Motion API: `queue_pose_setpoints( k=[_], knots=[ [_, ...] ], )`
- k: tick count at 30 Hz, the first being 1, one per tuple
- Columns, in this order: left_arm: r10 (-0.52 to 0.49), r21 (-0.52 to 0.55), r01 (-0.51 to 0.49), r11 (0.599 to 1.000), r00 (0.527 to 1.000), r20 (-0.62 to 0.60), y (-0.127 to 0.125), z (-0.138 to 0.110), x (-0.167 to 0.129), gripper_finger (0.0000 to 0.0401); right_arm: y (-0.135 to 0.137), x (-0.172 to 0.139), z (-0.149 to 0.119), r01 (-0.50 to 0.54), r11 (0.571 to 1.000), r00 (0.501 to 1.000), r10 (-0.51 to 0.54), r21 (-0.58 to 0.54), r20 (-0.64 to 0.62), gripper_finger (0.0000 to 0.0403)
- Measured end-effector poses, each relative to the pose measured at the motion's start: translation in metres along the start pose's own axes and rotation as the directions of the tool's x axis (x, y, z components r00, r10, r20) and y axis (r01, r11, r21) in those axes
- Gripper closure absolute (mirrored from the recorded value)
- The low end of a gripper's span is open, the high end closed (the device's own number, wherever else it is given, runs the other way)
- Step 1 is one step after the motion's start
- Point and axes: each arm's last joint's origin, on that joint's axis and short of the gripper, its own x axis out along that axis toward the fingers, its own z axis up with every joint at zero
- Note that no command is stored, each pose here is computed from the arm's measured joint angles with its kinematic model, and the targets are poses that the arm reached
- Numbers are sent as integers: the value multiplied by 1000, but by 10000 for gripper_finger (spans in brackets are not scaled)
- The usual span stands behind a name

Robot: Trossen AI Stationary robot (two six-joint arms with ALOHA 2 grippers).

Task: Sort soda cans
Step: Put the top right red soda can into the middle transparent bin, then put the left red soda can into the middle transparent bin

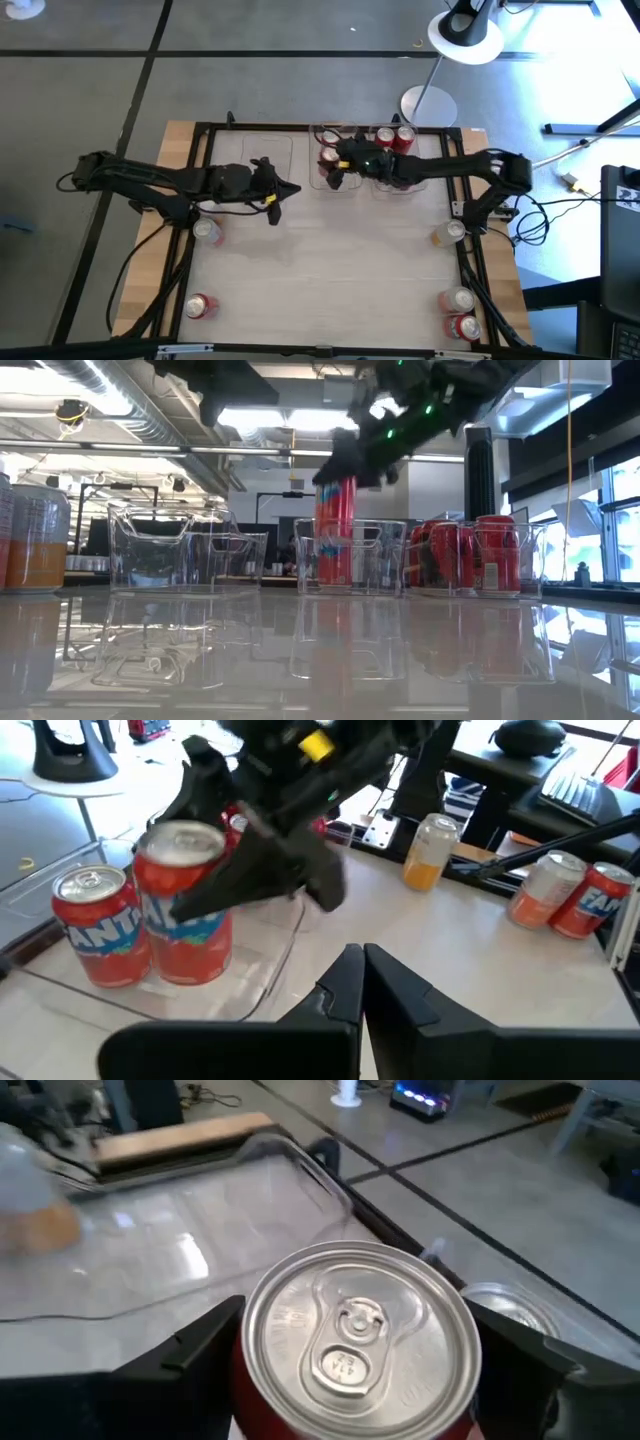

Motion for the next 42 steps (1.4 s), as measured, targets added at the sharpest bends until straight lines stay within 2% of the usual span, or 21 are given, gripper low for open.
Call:
queue_pose_setpoints(
  k=[6,11,20,28,35,42],
  knots=[
    [-4,34,4,999,1000,0,-1,0,0,400,-9,26,-20,-22,998,999,24,55,-28,114],
    [-17,56,16,998,1000,3,-4,-1,-1,400,-8,40,-34,-16,998,999,19,52,-47,114],
    [-34,56,34,998,999,3,-8,-2,-2,400,-7,46,-43,-18,999,998,20,32,-61,111],
    [-34,56,34,998,999,3,-8,-1,-2,400,-5,53,-51,-17,1000,997,18,23,-75,60],
    [-32,52,32,998,999,-2,-8,-2,-2,400,-6,50,-49,-15,1000,996,17,18,-92,40],
    [-31,57,31,998,1000,-7,-7,-2,-2,400,-11,20,-17,-19,1000,998,18,-4,-57,45]
  ],
)
